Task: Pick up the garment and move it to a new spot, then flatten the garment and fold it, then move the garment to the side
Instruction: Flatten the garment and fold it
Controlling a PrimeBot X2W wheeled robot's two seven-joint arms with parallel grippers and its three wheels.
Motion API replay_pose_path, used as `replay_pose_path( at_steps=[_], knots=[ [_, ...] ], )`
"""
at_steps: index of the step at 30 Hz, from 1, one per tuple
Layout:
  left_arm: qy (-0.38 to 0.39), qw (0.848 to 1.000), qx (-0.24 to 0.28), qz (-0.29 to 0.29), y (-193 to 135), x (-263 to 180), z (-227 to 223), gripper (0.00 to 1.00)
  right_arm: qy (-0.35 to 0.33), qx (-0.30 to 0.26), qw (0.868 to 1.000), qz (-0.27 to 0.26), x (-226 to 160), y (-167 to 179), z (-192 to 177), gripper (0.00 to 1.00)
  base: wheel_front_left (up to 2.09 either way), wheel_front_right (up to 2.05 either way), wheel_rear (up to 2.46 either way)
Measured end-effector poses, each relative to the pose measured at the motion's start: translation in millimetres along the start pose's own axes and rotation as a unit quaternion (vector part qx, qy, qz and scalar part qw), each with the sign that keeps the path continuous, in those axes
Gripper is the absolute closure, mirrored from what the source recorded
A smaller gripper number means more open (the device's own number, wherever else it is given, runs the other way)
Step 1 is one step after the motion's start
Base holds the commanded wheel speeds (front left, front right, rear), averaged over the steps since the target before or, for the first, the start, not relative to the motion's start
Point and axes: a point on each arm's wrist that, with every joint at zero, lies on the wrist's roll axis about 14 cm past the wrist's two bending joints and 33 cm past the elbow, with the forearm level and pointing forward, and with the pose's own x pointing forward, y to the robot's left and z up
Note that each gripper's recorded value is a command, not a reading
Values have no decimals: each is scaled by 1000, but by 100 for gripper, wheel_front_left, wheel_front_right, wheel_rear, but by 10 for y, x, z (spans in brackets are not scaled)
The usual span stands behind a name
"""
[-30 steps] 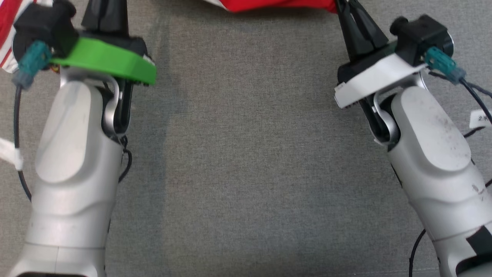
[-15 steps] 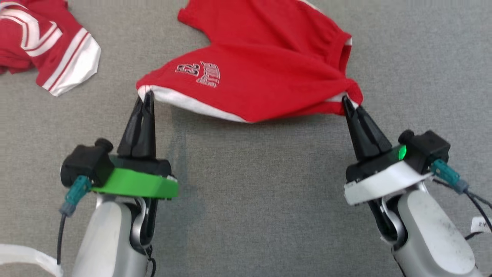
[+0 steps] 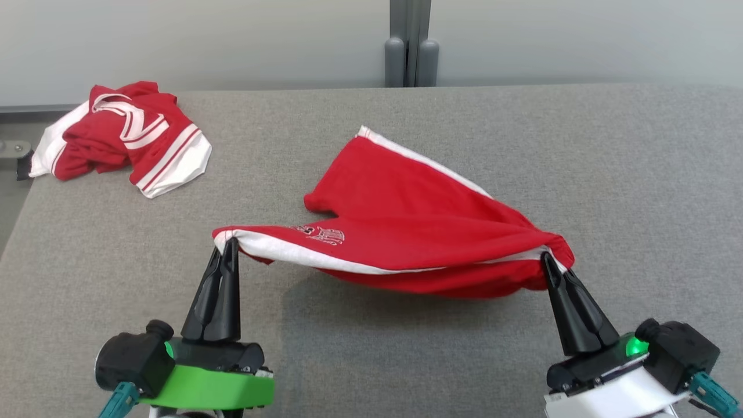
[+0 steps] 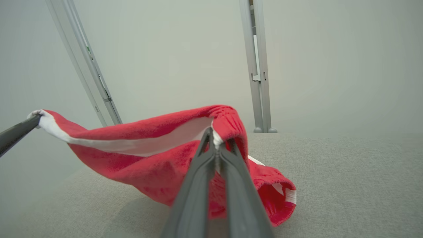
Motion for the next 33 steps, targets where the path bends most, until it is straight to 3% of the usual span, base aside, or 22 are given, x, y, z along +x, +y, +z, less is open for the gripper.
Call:
replay_pose_path(
  at_steps=[5,16,25,33],
  knots=[
    [8,1000,3,-5,-66,-139,99,100,19,-2,1000,13,-213,115,14,100,0,0,0],
    [119,993,-5,12,129,-136,-501,100,113,67,991,-24,-373,28,-618,100,0,0,0],
    [152,987,30,-50,71,639,-786,100,125,85,986,-76,-177,-280,-887,100,0,0,0],
    [238,965,64,-88,38,1231,-1343,100,134,90,981,-106,26,-494,-1086,100,0,0,0]
  ],
)
